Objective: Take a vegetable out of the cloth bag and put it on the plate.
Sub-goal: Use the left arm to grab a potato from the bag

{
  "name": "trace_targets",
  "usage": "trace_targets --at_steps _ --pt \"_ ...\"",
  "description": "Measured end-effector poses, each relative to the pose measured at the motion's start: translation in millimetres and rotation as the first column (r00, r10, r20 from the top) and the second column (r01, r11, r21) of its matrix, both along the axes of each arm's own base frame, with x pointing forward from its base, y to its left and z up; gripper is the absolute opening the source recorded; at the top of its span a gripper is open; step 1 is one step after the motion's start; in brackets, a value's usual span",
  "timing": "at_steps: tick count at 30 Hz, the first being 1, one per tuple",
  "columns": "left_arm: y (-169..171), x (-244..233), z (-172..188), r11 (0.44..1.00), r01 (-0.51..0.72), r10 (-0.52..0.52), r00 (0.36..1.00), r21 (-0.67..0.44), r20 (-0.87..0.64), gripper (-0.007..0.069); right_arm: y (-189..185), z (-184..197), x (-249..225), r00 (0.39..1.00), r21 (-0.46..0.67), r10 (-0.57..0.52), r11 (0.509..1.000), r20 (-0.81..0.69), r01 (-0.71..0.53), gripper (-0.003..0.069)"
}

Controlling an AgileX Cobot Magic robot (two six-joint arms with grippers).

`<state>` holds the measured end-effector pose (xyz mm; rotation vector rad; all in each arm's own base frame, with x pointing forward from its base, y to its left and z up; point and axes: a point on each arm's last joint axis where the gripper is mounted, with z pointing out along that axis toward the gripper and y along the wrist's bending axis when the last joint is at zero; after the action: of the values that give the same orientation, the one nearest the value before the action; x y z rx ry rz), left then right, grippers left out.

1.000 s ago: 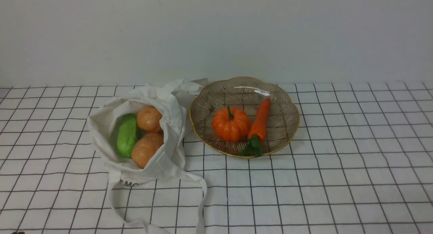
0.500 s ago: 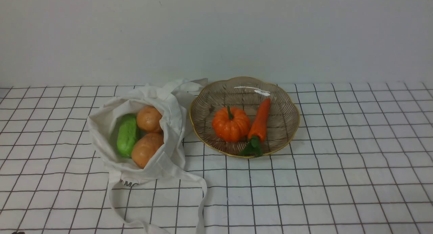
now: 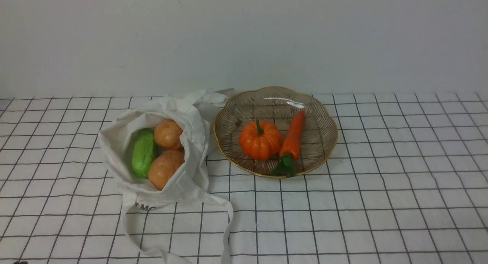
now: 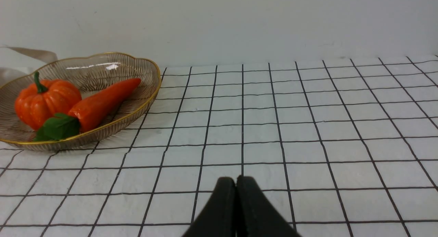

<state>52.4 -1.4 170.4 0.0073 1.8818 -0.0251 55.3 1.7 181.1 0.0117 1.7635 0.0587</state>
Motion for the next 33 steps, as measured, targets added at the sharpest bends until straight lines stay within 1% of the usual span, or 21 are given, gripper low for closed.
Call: trace_targets --at_steps 15,17,18,19,20,21,22,23,24,25,26,27,28,29,30,31,32,33 --pt "0 0 0 1.0 -0.001 0.001 1.0 -0.011 0.0 -0.0008 0 0 0 1.0 0.0 0.0 1.0 0.0 0.0 -0.0015" --pt "-2 0 0 0.995 -0.006 0.006 1.0 -0.095 -0.001 -0.0008 0 0 0 1.0 0.0 0.0 1.0 0.0 0.0 -0.0015" --pt "-5 0 1 0.971 -0.019 0.018 1.0 -0.238 -0.004 -0.0008 0 0 0 1.0 0.0 0.0 1.0 0.0 0.0 -0.0015" --pt "-6 0 1 0.96 -0.02 0.019 1.0 -0.278 -0.004 -0.0008 0 0 0 1.0 0.0 0.0 1.0 0.0 0.0 -0.0015" --pt "-8 0 2 0.931 -0.029 0.028 1.0 -0.365 -0.008 -0.0008 0 0 0 1.0 0.0 0.0 1.0 0.0 0.0 -0.0015" --pt "-12 0 4 0.839 -0.04 0.037 0.999 -0.543 -0.017 -0.0008 0 0 0 1.0 0.0 0.0 1.0 0.0 0.0 -0.0015" --pt "-14 0 5 0.763 -0.049 0.042 0.999 -0.645 -0.026 -0.0008 0 0 0 1.0 0.0 0.0 1.0 0.0 0.0 -0.0015" --pt "-17 0 8 0.629 -0.062 0.044 0.998 -0.775 -0.043 -0.0008 0 0 0 1.0 0.0 0.0 1.0 0.0 0.0 -0.0015" --pt "-20 0 11 0.477 -0.071 0.042 0.997 -0.876 -0.057 -0.0008 0 0 0 1.0 0.0 0.0 1.0 0.0 0.0 -0.0015" --pt "-20 0 12 0.42 -0.073 0.042 0.997 -0.905 -0.061 -0.0008 0 0 0 1.0 0.0 0.0 1.0 0.0 0.0 -0.0015" --pt "-21 0 13 0.374 -0.074 0.039 0.997 -0.925 -0.064 -0.0008 0 0 0 1.0 0.0 0.0 1.0 0.0 0.0 -0.0015" --pt "-22 0 16 0.286 -0.073 0.034 0.997 -0.955 -0.066 -0.0008 0 0 0 1.0 0.0 0.0 1.0 0.0 0.0 -0.0015" --pt "-22 0 16 0.265 -0.072 0.035 0.997 -0.962 -0.065 -0.0008 0 0 0 1.0 0.0 0.0 1.0 0.0 0.0 -0.0015" --pt "-20 1 20 0.199 -0.057 0.061 0.997 -0.978 -0.046 -0.0008 0 0 0 1.0 0.0 0.0 1.0 0.0 0.0 -0.0015" --pt "-20 1 20 0.192 -0.057 0.06 0.997 -0.98 -0.046 -0.0008 0 0 0 1.0 0.0 0.0 1.0 0.0 0.0 -0.0015" --pt "-17 2 23 0.158 -0.036 0.098 0.995 -0.987 -0.021 -0.0008 0 0 0 1.0 0.0 0.0 1.0 0.0 0.0 -0.0015" --pt "-17 2 23 0.155 -0.036 0.098 0.995 -0.987 -0.021 -0.0008 0 0 0 1.0 0.0 0.0 1.0 0.0 0.0 -0.0015" --pt "-17 2 30 0.202 -0.003 0.099 0.995 -0.979 0.018 -0.0008 0 0 0 1.0 0.0 0.0 1.0 0.0 0.0 -0.0015"
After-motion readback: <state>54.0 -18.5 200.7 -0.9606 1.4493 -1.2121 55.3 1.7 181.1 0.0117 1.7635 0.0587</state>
